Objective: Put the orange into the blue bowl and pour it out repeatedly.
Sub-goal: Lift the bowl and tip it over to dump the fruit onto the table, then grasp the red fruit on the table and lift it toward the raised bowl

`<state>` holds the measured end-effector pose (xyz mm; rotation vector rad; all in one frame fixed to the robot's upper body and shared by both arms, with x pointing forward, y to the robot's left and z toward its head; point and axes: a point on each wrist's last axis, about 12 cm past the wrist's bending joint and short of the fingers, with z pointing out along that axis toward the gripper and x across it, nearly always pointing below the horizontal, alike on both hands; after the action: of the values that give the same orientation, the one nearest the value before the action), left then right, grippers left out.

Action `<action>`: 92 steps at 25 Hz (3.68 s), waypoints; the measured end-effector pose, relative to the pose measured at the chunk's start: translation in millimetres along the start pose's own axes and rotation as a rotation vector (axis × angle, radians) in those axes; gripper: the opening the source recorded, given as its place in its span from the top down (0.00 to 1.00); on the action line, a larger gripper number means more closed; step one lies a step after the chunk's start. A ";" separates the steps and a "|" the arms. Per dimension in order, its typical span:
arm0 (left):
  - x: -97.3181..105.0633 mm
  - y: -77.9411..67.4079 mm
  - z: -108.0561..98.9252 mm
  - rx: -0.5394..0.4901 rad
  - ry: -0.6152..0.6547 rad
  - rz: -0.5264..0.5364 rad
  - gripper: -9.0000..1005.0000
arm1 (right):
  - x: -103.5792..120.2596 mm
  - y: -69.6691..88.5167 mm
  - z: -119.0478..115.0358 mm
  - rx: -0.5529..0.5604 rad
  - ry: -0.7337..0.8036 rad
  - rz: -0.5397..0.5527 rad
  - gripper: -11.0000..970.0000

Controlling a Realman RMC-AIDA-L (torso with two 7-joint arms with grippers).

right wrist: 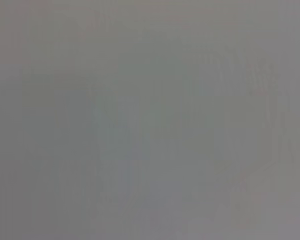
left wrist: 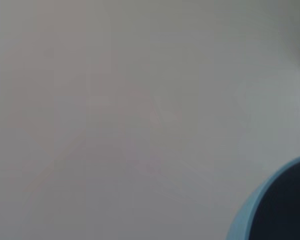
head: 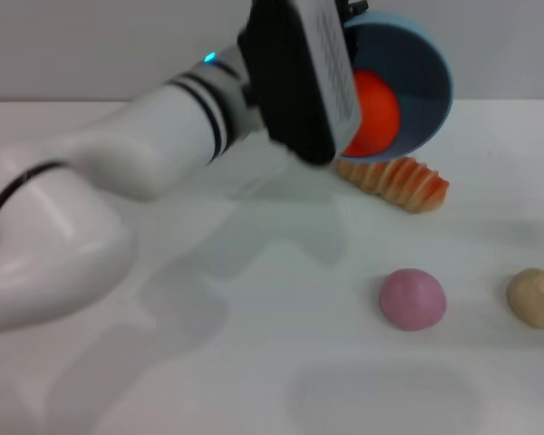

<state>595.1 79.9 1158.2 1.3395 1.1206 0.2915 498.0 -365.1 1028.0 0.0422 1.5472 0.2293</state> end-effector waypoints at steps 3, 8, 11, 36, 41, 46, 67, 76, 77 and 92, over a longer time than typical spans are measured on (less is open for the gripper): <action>1.9 -10.9 -7.7 -0.040 -0.038 0.135 0.99 | -0.7 1.4 2.4 -0.005 -0.004 0.000 0.42; 6.2 -28.7 -18.5 -0.088 -0.077 0.315 0.99 | -1.9 2.9 5.4 -0.011 -0.010 0.000 0.42; 6.9 -33.5 -22.9 -0.102 -0.084 0.318 0.99 | -2.3 3.8 6.9 -0.012 -0.013 0.002 0.42; 83.3 36.4 1.4 0.287 0.434 -0.989 0.99 | -60.7 1.9 67.7 -0.329 0.489 0.090 0.42; 98.3 32.4 -7.0 0.299 0.481 -1.116 0.99 | -85.1 19.9 81.1 -0.431 0.666 0.049 0.42; 100.0 22.1 -6.4 0.367 0.530 -1.129 0.99 | -87.9 56.9 98.8 -0.580 0.858 -0.013 0.42; 98.6 25.3 8.4 0.236 0.499 -1.115 0.99 | -25.4 159.0 122.4 -0.776 0.975 -0.110 0.45; 100.0 22.4 8.1 0.234 0.503 -1.113 0.99 | -8.7 172.3 119.9 -0.800 0.929 -0.092 0.48; 100.1 22.4 8.1 0.231 0.503 -1.113 0.99 | -6.5 171.9 119.3 -0.793 0.934 -0.093 0.50; 103.0 19.9 7.3 0.222 0.509 -1.118 0.99 | -20.8 168.4 117.3 -0.823 0.868 -0.130 0.92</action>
<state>659.1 156.7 1125.7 0.6417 2.1937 -0.3517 594.1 -190.3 1080.6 -0.9062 2.1766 0.8418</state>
